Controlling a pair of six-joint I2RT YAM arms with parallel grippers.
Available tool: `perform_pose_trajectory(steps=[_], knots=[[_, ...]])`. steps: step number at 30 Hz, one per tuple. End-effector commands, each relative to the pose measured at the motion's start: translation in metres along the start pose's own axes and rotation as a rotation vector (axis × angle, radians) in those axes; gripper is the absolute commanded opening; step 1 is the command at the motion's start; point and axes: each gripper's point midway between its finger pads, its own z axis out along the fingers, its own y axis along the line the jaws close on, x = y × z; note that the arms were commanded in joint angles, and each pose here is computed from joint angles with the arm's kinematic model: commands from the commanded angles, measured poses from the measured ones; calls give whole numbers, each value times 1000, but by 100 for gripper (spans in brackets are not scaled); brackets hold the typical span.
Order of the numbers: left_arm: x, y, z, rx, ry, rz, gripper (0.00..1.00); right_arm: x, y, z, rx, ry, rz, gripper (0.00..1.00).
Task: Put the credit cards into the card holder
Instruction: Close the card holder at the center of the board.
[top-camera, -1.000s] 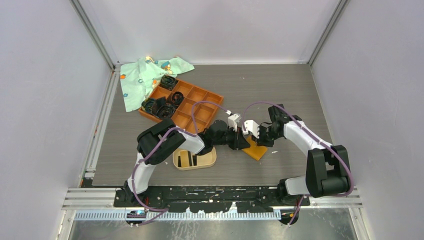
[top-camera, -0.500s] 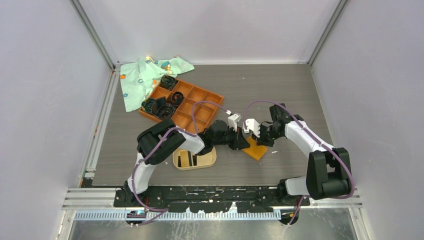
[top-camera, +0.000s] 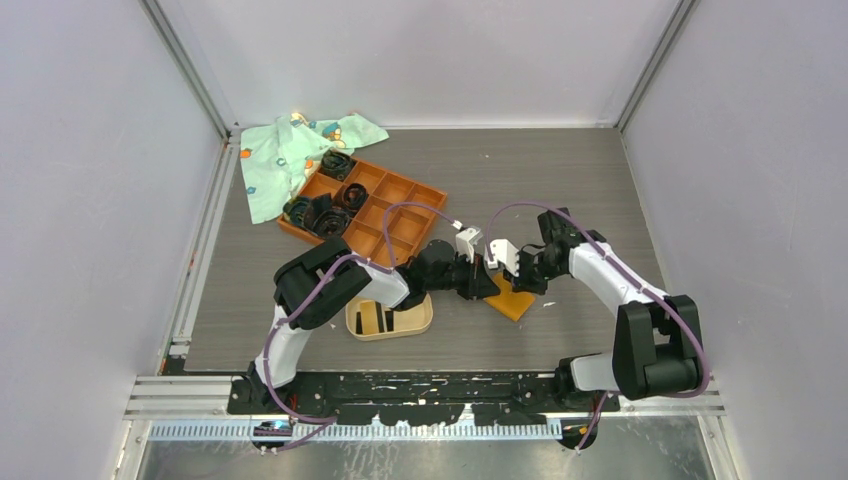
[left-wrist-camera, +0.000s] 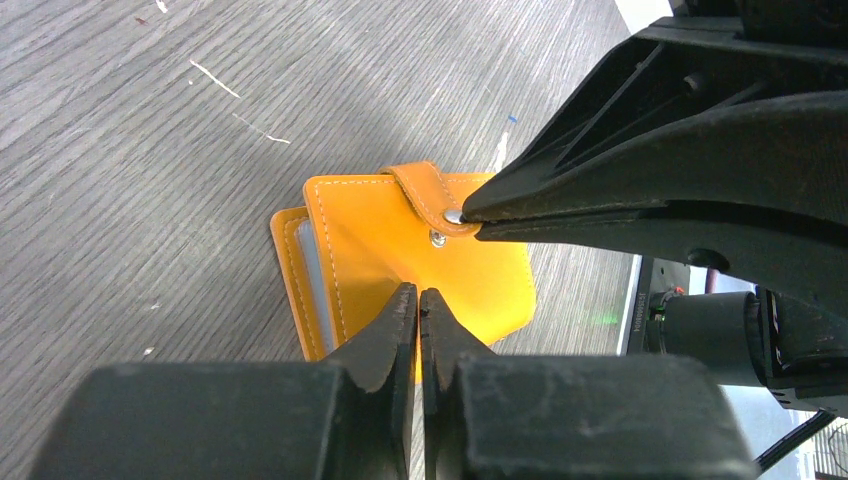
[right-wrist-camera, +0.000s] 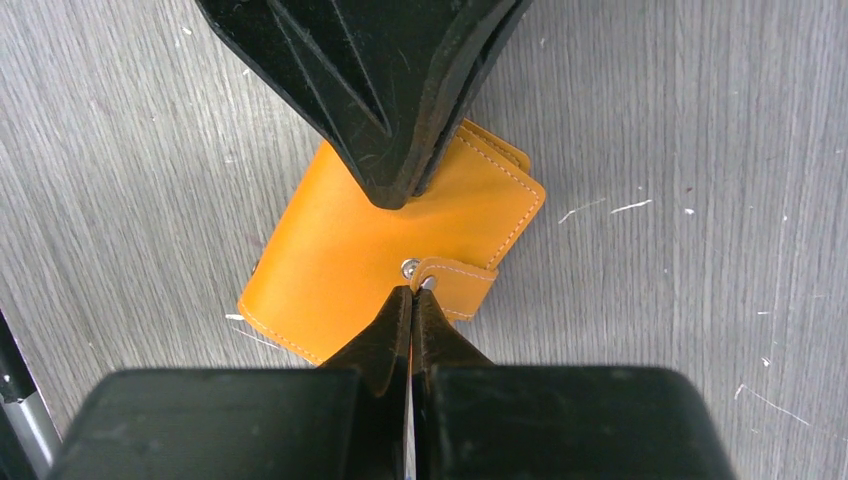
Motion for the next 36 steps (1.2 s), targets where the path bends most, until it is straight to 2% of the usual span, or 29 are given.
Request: perform_pose_trajectory(steps=[1, 22, 36], knots=[[-12, -13, 4, 48, -42, 24, 5, -5, 0, 5, -11, -12, -37, 1], [-12, -12, 3, 46, -42, 22, 5, 3, 5, 11, -31, 54, -103, 1], [-9, -11, 4, 45, -36, 19, 5, 13, 18, 19, -86, 155, -200, 1]])
